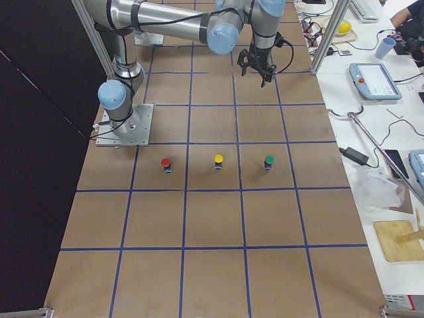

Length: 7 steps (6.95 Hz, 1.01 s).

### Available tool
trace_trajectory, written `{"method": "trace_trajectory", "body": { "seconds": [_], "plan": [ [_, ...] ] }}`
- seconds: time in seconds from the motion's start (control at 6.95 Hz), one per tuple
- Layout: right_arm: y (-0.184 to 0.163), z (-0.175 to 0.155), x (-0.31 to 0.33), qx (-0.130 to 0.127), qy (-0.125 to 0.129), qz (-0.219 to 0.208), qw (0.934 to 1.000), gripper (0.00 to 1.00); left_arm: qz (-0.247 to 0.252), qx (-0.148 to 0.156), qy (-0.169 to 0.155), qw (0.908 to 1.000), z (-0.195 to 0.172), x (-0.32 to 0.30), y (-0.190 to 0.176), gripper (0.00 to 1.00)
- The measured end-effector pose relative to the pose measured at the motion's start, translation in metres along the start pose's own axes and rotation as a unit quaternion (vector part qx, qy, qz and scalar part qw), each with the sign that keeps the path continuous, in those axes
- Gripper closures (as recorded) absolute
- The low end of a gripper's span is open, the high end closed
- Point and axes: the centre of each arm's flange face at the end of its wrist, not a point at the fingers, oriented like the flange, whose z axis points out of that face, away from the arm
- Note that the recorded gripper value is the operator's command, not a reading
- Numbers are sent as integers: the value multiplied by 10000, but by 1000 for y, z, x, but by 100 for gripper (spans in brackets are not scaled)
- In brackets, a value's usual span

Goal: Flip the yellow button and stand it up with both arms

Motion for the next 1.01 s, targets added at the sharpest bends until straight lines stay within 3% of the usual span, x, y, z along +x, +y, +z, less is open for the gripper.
{"method": "trace_trajectory", "body": {
  "seconds": [0.29,0.43,0.58,0.86,1.01],
  "plan": [
    [-71,-1,-88,-20,103,1106,9938,0,0,-1,0,10000,0,0,0,0],
    [-91,0,-122,-80,211,1576,9872,0,0,-3,0,10000,0,0,0,0],
    [-102,0,-144,-95,271,2207,9749,0,2,-2,0,10000,0,0,0,0],
    [-109,-2,-161,-18,244,3532,9352,0,3,-1,2,10000,0,0,0,0],
    [-111,-2,-162,20,183,3978,9173,0,6,-3,6,10000,0,0,0,0]
  ]
}}
